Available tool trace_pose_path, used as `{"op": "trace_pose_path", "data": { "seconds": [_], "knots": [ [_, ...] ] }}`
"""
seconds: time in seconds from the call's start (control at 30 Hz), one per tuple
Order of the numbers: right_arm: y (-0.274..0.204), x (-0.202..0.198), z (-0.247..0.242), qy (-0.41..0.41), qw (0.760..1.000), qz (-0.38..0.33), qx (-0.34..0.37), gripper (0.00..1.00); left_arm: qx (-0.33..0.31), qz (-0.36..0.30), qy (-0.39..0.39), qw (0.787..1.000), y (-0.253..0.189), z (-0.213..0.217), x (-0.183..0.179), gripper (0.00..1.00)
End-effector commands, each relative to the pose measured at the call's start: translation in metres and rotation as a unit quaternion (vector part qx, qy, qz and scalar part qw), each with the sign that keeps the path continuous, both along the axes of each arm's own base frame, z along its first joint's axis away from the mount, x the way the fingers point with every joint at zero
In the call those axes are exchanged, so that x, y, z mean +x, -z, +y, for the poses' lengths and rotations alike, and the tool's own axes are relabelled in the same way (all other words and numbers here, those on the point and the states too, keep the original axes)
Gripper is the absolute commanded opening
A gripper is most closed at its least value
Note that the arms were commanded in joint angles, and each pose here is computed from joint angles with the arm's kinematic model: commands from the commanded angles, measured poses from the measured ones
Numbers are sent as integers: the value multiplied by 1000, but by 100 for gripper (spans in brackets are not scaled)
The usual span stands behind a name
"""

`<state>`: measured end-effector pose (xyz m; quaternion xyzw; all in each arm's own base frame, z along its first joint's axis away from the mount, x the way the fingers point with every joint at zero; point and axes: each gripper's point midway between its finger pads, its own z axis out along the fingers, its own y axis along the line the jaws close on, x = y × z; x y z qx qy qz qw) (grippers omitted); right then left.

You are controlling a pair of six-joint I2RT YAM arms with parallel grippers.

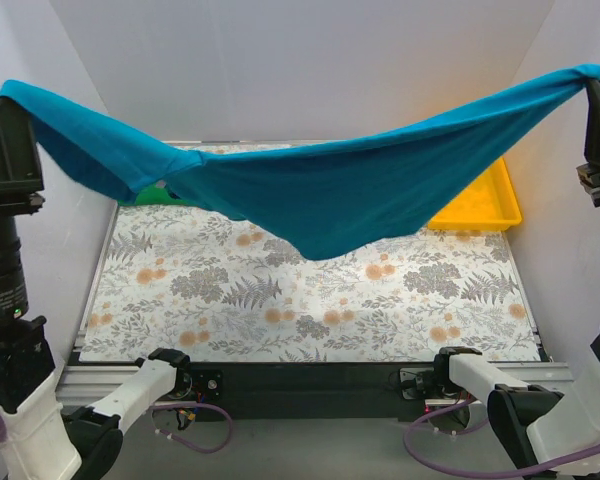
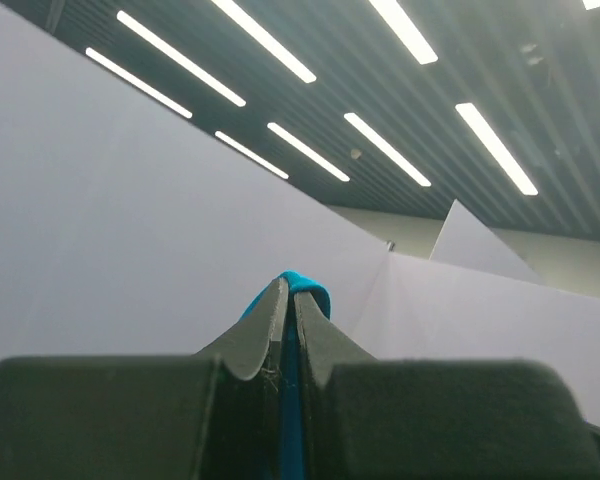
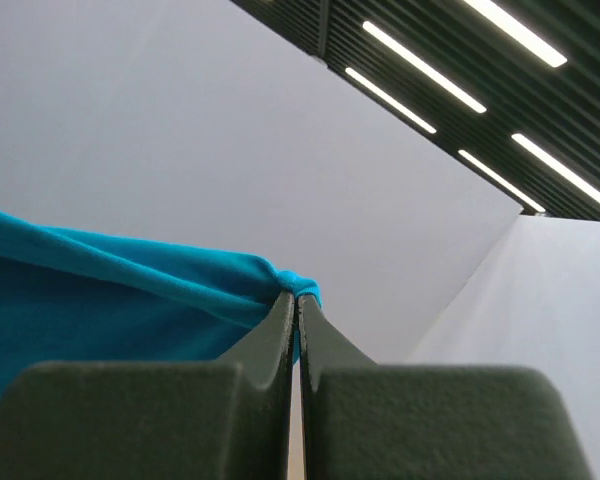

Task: Fold and stack the t-shirts
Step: Flatten the tshirt out

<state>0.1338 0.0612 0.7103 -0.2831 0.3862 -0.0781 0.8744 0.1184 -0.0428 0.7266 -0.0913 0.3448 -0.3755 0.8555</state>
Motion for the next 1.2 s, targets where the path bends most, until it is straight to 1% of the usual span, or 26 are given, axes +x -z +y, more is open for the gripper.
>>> {"op": "trace_pose_path", "data": {
  "seconds": [0.0, 0.1, 0.23, 0.27, 0.33, 0.37, 0.43, 0.47, 0.5, 0.53, 0.6, 0.63, 0.7, 0.73, 0.77, 0.8, 0.83, 0.87, 0.9, 0.93, 0.97, 1.0, 1.03, 1.07, 1.13, 1.17],
  "knots": [
    [-9, 19, -20, 45, 998, -1, 46, 1, 7, 6, -26, 1000, -2, 3, 13, 0],
    [-8, 27, -23, 51, 997, 3, 51, 1, 10, 27, -38, 999, 9, 3, 31, 0],
    [16, 67, -22, 46, 996, 52, 48, 1, 18, 79, -58, 995, 42, -1, 74, 0],
    [36, 91, -20, 42, 994, 87, 45, 1, 28, 109, -63, 992, 64, -5, 99, 0],
    [67, 115, -8, 11, 991, 131, 26, 1, 36, 144, -78, 986, 91, -7, 126, 0],
    [89, 131, -3, -3, 987, 162, 22, 1, 42, 183, -89, 978, 124, -9, 152, 0],
    [157, 169, 13, -53, 966, 251, 16, 1, 53, 217, -106, 969, 160, -11, 180, 0],
    [181, 178, 17, -68, 957, 280, 19, 1, 64, 260, -116, 956, 203, -13, 204, 0],
    [230, 197, 24, -89, 939, 330, 21, 1, 69, 277, -121, 951, 222, -14, 215, 0],
    [255, 205, 27, -100, 929, 356, 27, 1, 73, 278, -124, 950, 233, -15, 223, 0],
    [296, 223, 30, -107, 918, 381, 32, 1, 93, 338, -127, 928, 300, -21, 253, 0],
    [343, 236, 31, -107, 898, 425, 42, 1, 96, 340, -126, 927, 313, -24, 263, 0],
    [389, 262, 32, -101, 886, 451, 46, 1, 116, 402, -117, 901, 378, -33, 292, 0],
    [422, 269, 32, -96, 872, 478, 53, 1, 120, 411, -113, 896, 393, -35, 303, 0],
    [435, 280, 31, -91, 869, 483, 55, 1, 122, 451, -106, 878, 432, -40, 322, 0],
    [448, 291, 39, -87, 867, 488, 51, 1, 121, 470, -99, 869, 451, -42, 331, 0],
    [486, 305, 45, -88, 843, 527, 52, 1, 117, 481, -89, 864, 464, -40, 343, 0],
    [494, 318, 48, -85, 839, 534, 51, 1, 120, 515, -81, 845, 500, -42, 359, 0],
    [529, 334, 52, -75, 818, 567, 50, 1, 111, 530, -79, 837, 514, -37, 370, 0],
    [542, 342, 54, -71, 808, 582, 57, 1, 110, 553, -71, 823, 536, -38, 387, 0],
    [540, 357, 55, -66, 809, 581, 60, 1, 106, 565, -70, 815, 548, -35, 395, 0],
    [547, 366, 53, -53, 804, 589, 65, 1, 105, 574, -67, 809, 557, -34, 403, 0],
    [568, 373, 53, -48, 789, 608, 73, 1, 97, 583, -70, 804, 563, -26, 410, 0],
    [569, 380, 54, -44, 789, 608, 76, 1, 95, 591, -68, 798, 573, -24, 422, 0],
    [574, 397, 48, -22, 790, 607, 85, 1, 90, 598, -71, 793, 581, -14, 433, 0],
    [580, 397, 45, -11, 783, 616, 87, 1, 89, 599, -68, 793, 583, -13, 444, 0]
  ]
}}
